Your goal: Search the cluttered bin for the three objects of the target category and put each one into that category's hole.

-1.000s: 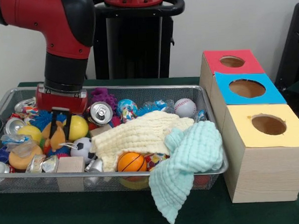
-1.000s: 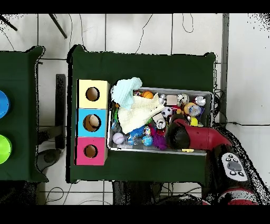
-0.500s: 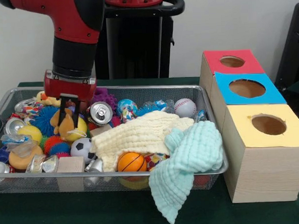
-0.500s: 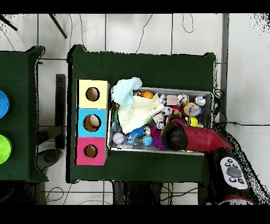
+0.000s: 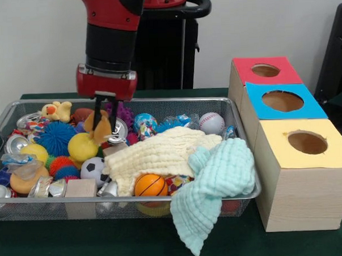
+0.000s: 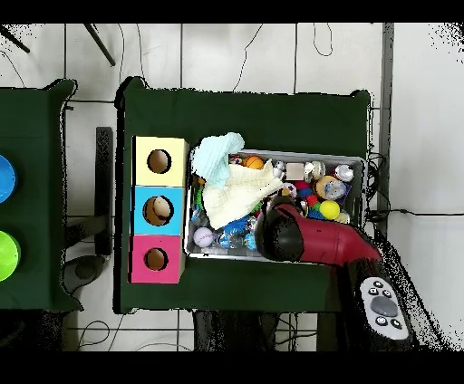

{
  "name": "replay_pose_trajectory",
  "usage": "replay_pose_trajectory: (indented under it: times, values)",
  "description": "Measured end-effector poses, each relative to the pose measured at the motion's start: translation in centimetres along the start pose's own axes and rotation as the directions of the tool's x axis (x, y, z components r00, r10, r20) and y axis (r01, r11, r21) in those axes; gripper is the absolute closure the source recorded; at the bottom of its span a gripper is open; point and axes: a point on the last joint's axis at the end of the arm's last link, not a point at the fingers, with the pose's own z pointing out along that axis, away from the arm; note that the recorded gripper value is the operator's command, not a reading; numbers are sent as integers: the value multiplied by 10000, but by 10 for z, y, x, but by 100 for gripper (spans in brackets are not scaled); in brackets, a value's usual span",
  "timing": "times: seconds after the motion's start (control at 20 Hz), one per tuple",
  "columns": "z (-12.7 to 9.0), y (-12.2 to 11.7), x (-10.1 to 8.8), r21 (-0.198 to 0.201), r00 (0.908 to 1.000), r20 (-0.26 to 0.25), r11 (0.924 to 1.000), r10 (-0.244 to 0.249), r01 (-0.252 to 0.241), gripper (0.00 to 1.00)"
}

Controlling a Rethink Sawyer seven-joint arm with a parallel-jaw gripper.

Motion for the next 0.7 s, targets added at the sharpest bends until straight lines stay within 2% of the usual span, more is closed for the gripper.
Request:
replay_pose_trajectory:
  times: [0.25, 0.7]
  values:
    - [-23, 32, -5, -291, 9997, -135, 9993, 215, -219, 100]
    - [-51, 74, -2, -639, 9973, -537, 9965, 496, -530, 100]
